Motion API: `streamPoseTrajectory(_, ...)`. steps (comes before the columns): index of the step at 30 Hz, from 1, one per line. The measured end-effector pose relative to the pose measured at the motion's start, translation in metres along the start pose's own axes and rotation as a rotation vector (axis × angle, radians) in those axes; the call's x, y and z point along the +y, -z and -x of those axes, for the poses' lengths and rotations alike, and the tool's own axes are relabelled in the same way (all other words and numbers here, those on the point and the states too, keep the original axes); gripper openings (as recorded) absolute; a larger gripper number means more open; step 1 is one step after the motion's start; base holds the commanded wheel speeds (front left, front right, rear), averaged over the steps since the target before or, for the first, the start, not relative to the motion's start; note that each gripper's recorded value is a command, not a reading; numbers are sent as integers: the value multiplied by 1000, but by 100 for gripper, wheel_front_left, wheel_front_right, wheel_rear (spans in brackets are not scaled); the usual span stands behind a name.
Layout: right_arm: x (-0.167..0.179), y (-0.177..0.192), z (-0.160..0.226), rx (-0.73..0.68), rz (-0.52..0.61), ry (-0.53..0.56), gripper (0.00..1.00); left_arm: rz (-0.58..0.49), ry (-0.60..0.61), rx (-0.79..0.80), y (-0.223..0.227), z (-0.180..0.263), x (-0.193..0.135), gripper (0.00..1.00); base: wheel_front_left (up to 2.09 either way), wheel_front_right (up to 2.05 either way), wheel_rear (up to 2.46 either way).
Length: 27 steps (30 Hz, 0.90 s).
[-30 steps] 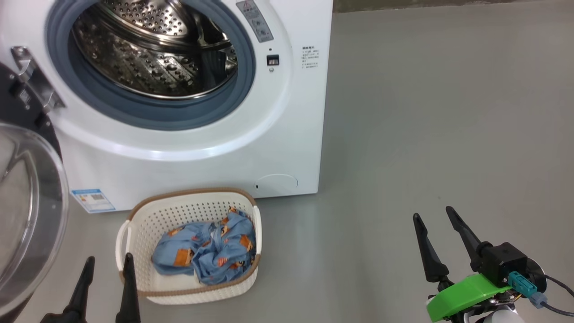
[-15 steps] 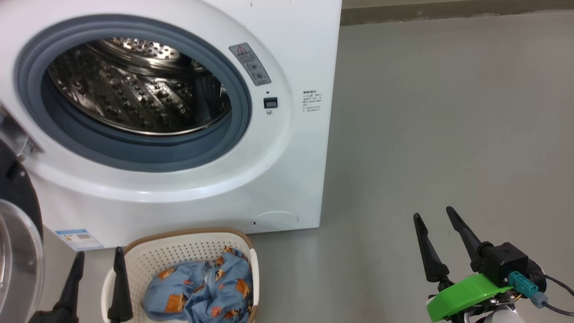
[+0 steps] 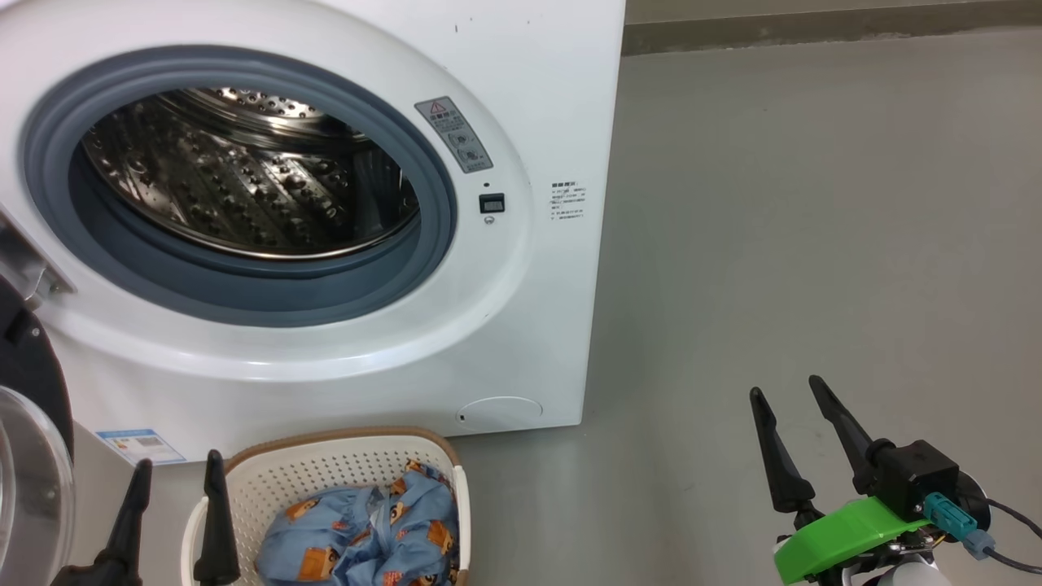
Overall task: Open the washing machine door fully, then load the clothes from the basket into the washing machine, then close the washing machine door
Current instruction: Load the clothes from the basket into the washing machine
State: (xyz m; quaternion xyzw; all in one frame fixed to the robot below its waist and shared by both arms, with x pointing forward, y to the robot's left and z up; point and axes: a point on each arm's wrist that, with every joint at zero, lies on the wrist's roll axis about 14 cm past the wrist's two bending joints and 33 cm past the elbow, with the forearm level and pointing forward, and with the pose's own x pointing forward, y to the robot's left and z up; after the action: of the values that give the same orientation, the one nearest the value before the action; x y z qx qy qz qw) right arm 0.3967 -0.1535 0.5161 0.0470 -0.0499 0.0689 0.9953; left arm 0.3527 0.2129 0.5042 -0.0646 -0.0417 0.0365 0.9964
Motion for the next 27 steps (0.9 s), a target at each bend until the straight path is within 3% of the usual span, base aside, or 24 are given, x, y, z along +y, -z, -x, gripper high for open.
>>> streamPoseTrajectory(11,-1,12,-2,33,-5,2,100,10,6,46,15,0,-2,100,0,0,0)
streamPoseTrajectory(27,-11,49,-10,131,-16,27,100,77,60,246,80,-5,-23,100,0,0,0)
